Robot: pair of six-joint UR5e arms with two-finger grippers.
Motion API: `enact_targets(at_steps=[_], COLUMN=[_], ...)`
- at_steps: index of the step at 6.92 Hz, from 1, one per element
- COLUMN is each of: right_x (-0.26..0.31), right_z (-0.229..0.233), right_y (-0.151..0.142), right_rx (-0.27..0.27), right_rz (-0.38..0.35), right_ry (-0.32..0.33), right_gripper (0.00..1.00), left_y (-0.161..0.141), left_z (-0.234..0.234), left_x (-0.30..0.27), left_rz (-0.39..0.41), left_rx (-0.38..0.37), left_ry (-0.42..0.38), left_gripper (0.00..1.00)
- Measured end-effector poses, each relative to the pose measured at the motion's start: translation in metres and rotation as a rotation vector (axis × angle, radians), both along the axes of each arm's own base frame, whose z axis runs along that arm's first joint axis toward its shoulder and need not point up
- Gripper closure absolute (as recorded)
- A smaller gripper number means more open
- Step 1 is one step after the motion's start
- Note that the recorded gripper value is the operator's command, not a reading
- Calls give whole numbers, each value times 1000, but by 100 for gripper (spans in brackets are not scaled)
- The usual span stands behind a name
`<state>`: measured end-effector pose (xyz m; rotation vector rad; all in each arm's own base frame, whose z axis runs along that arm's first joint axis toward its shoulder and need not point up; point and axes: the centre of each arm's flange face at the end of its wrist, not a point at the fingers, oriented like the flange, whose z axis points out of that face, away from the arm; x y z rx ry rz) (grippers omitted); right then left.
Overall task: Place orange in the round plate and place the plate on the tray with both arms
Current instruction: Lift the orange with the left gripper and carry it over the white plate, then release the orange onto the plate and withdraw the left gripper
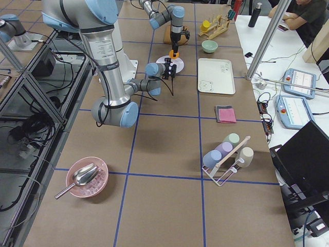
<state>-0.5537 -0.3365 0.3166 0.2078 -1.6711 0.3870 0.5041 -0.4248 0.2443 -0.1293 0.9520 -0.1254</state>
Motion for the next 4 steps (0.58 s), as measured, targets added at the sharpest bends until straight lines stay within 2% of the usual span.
enact_targets(at_steps=[1, 3, 4], right_x=[-4, -10, -15], right_z=[0, 2, 2], right_y=[6, 16, 18], right_rx=[-1, -3, -4], right_rz=[-11, -46, -56], right_ry=[0, -3, -1], right_gripper=[0, 0, 0], left_y=[9, 17, 17], left_z=[1, 6, 8], left_x=[8, 21, 23], left_rz=[18, 39, 39], left_rx=[2, 9, 13], left_ry=[1, 11, 13], left_gripper=[14, 2, 2])
